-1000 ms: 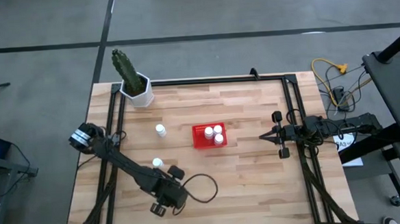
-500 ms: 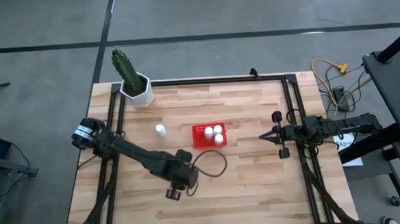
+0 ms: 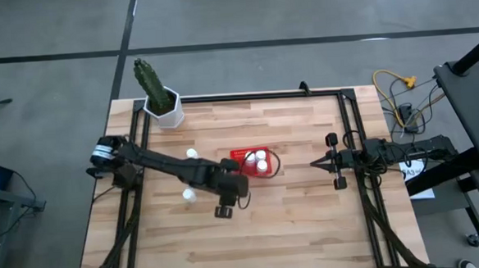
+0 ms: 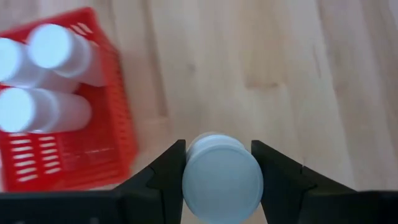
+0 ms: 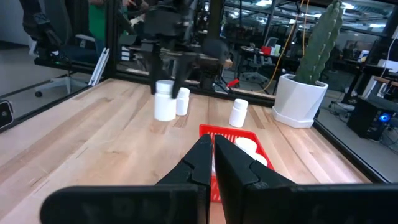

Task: Pick and place pill bottles into a basket
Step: Put the white pill bottle into the red bin

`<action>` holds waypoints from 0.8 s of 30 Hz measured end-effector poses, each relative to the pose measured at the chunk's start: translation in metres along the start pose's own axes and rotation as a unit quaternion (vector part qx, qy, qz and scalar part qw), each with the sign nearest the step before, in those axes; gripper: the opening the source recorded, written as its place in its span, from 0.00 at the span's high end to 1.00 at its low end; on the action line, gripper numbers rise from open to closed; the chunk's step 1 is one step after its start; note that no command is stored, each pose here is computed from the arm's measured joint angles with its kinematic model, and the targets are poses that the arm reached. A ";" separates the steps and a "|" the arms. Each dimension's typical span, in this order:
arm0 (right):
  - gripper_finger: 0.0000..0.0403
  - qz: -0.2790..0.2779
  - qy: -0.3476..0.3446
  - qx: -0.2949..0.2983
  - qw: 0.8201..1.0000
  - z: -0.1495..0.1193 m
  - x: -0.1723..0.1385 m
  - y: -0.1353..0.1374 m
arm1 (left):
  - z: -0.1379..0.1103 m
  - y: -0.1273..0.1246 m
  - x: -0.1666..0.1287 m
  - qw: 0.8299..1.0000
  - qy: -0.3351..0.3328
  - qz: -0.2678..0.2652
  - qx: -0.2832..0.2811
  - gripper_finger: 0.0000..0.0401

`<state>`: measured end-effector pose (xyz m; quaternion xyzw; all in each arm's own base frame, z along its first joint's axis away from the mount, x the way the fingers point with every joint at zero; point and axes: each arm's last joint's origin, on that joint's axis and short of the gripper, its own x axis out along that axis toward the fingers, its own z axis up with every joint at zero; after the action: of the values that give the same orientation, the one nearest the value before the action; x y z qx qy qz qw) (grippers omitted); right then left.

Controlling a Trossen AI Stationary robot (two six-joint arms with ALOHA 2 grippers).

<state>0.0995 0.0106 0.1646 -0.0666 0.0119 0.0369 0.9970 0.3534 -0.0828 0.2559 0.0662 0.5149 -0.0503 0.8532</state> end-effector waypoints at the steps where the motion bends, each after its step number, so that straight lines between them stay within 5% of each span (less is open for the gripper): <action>1: 0.98 0.000 0.000 0.000 1.000 0.000 0.000 0.000 | 0.001 0.004 -0.001 1.000 -0.002 0.003 -0.006 0.65; 14: 0.98 0.000 0.000 0.000 1.000 0.000 0.000 0.000 | 0.024 0.051 -0.009 0.999 -0.018 0.028 -0.029 0.65; 24: 0.98 0.001 0.006 0.000 1.000 -0.001 0.001 0.000 | 0.046 0.062 0.005 0.999 -0.005 0.040 -0.008 0.65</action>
<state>0.1002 0.0107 0.1635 -0.0671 0.0176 0.0376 0.9969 0.4056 -0.0296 0.2763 0.0795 0.5082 -0.0124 0.8575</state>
